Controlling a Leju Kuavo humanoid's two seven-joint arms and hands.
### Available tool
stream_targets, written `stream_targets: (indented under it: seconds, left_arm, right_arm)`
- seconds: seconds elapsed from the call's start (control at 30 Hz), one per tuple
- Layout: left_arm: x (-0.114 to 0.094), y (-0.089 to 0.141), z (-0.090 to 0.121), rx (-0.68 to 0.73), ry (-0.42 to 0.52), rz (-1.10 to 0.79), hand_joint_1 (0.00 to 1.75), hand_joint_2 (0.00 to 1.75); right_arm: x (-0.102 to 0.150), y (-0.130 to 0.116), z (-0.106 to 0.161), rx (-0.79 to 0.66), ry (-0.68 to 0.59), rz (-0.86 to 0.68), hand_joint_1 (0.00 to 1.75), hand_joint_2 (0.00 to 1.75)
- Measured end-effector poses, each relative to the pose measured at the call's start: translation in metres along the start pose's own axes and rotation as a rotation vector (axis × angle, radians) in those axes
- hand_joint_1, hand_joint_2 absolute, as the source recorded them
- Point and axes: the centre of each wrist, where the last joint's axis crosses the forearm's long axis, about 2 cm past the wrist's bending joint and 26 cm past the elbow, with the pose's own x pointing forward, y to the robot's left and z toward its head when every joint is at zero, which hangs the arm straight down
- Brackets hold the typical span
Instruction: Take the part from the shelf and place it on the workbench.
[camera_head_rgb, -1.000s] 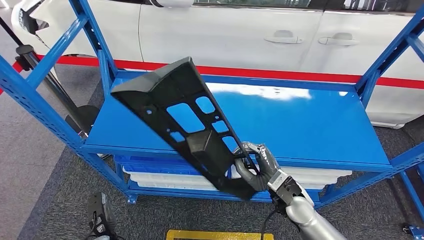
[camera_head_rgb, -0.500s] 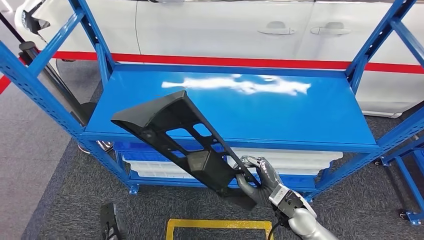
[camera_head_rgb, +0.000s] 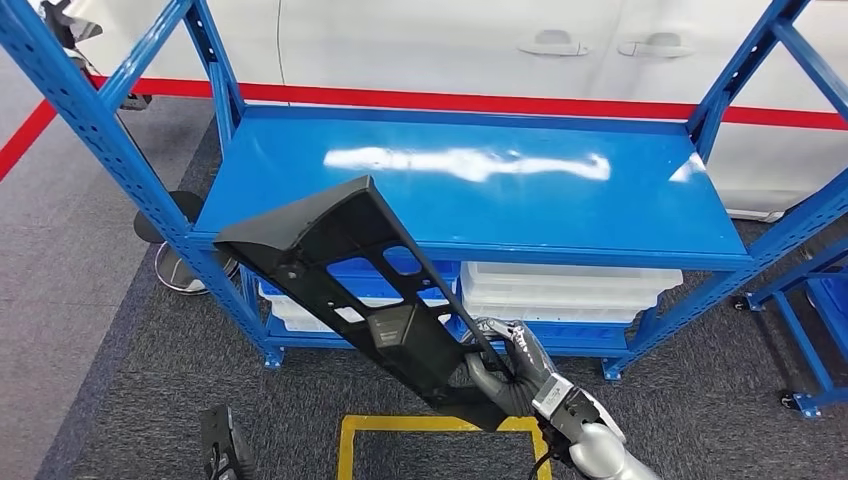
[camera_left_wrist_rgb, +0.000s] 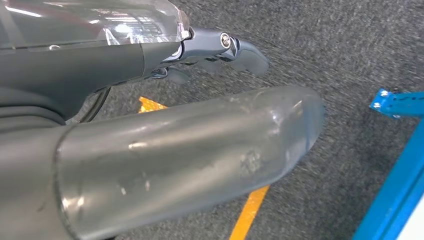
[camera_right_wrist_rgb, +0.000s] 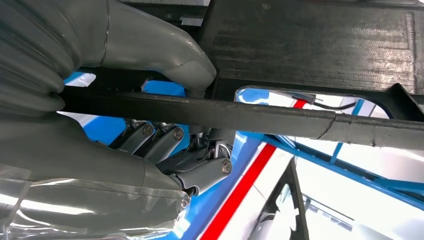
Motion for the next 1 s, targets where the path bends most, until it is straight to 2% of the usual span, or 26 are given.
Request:
stream_targets:
  seconds: [0.2,0.57,0.8,1.0]
  left_arm:
    - [-0.001,-0.001,0.001,-0.014,0.007,-0.007,0.00,0.00]
    - [-0.005,0.004,0.000,-0.022,0.025,-0.025,0.00,0.00]
    - [-0.005,0.003,0.000,-0.030,0.024,-0.029,0.00,0.00]
    - [-0.013,0.011,-0.001,-0.064,0.039,-0.061,0.00,0.00]
  right_arm:
    - [-0.001,0.002,0.005,-0.022,0.007,0.011,1.75,1.75]
    - [-0.009,0.004,0.040,-0.094,0.102,0.031,1.75,1.75]
    - [-0.009,0.002,0.044,-0.103,0.111,0.042,1.75,1.75]
    - [-0.008,0.011,0.076,-0.219,0.195,0.062,1.75,1.75]
